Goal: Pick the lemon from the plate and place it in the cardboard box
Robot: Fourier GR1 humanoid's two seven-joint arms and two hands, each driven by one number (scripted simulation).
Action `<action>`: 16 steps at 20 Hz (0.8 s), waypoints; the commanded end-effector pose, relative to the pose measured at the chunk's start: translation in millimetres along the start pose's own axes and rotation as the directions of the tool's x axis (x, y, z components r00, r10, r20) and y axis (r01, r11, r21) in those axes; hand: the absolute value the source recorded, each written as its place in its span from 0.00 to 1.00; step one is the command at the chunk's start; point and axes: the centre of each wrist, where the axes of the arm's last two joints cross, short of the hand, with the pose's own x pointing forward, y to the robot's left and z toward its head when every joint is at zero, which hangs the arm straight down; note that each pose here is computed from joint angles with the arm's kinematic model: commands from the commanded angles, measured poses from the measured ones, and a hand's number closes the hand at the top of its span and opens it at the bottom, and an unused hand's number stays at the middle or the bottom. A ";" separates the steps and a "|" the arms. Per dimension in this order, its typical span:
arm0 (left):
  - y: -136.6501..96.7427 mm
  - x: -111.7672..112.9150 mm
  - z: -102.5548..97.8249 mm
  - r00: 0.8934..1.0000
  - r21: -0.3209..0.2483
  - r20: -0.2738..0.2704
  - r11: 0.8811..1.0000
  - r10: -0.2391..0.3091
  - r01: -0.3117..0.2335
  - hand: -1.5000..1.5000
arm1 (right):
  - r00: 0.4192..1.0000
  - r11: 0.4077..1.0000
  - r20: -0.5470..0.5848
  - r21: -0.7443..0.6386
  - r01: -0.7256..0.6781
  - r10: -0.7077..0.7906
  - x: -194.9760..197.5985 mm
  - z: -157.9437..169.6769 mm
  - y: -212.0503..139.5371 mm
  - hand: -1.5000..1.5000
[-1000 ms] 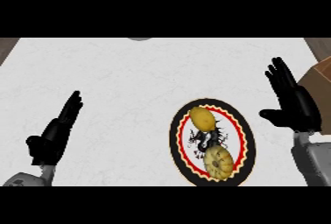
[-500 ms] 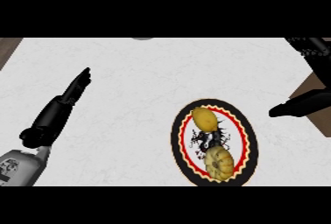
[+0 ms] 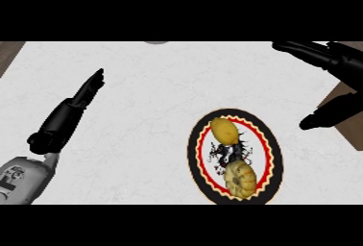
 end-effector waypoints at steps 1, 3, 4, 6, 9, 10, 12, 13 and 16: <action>2.6 -0.3 1.4 1.000 -0.005 0.001 1.000 0.006 -0.006 0.50 | 0.987 0.962 -0.016 0.229 -0.150 0.157 21.5 -12.6 6.2 0.00; 16.6 0.9 -10.8 1.000 0.013 -0.011 1.000 -0.008 0.009 0.50 | 0.975 0.932 0.006 0.293 -0.215 0.223 30.2 -27.5 27.9 0.00; 5.8 1.3 -3.2 1.000 -0.023 0.010 1.000 0.002 -0.001 0.50 | 0.968 0.922 -0.018 0.311 -0.232 0.249 37.5 -41.3 17.3 0.00; -4.5 3.7 1.5 1.000 0.008 -0.008 1.000 0.007 -0.007 0.50 | 0.962 0.898 0.000 0.360 -0.254 0.272 56.5 -49.9 32.6 0.00; 19.8 -7.9 5.3 1.000 0.021 -0.023 1.000 0.000 0.001 0.50 | 0.930 0.848 -0.013 0.414 -0.330 0.368 80.6 -46.2 35.5 0.00; 7.8 -4.3 4.4 1.000 -0.004 -0.010 1.000 0.003 -0.003 0.50 | 0.929 0.849 -0.034 0.419 -0.323 0.370 81.0 -55.3 43.8 0.00; -11.8 -4.5 4.7 1.000 0.023 -0.010 1.000 0.009 -0.009 0.50 | 0.918 0.827 -0.031 0.448 -0.341 0.395 97.2 -55.7 60.9 0.00; -0.3 6.9 27.3 1.000 -0.024 -0.020 1.000 0.006 -0.006 0.50 | 0.920 0.830 -0.053 0.454 -0.323 0.387 91.6 -44.5 59.6 0.00; -13.0 2.1 -1.3 1.000 0.001 -0.027 1.000 -0.004 0.004 0.50 | 0.898 0.797 -0.079 0.500 -0.339 0.432 114.7 -55.9 73.1 0.00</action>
